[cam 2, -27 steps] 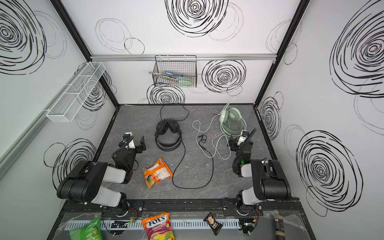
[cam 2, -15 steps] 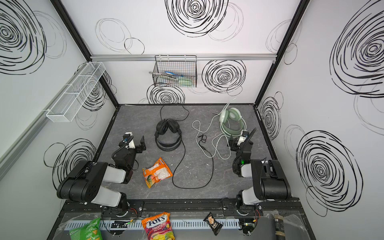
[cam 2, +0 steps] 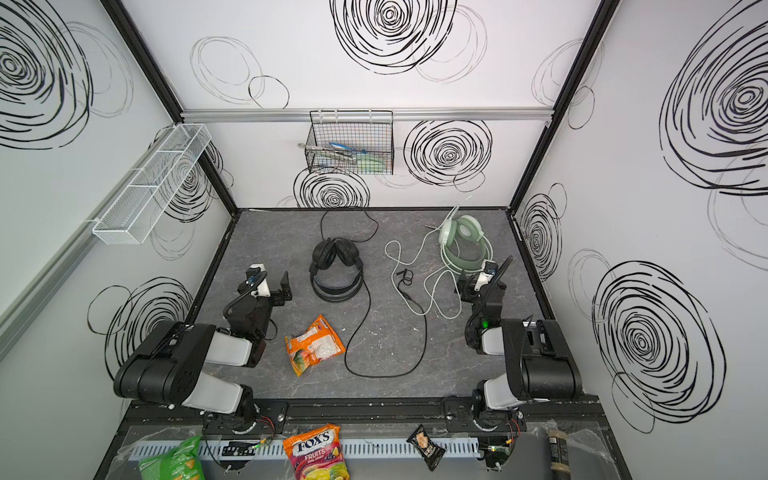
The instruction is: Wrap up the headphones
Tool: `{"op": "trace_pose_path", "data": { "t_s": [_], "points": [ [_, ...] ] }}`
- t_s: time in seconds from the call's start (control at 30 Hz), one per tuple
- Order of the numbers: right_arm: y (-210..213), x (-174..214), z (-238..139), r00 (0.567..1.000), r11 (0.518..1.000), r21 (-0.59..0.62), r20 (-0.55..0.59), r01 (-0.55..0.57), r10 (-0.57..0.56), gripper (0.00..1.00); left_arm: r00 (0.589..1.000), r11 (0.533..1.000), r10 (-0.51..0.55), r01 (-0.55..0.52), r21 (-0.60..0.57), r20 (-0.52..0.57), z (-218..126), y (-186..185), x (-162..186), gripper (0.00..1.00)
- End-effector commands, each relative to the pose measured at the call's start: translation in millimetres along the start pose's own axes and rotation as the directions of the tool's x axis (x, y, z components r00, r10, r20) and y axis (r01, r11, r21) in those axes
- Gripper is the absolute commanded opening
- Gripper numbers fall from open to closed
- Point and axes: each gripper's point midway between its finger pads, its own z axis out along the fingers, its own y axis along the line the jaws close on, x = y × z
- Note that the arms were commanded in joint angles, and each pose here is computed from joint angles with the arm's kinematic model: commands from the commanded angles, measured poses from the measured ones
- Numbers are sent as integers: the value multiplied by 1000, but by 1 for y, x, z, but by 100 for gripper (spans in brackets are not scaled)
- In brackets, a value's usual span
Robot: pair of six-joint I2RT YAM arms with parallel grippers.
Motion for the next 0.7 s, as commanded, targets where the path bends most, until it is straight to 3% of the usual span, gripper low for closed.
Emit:
{"op": "trace_pose_path", "data": {
  "t_s": [0.0,0.47,0.67],
  "points": [
    [1,-12,2,999,1000,-3,36,-14,14,97,996,1000,-11,10,10,90,3,0,-26,96],
    [1,-12,2,999,1000,-3,37,-15,15,97,996,1000,-19,18,12,83,3,1,-24,96],
    [1,-13,0,999,1000,1,42,-13,13,97,989,998,-45,49,-30,140,-10,10,-32,96]
  ]
}}
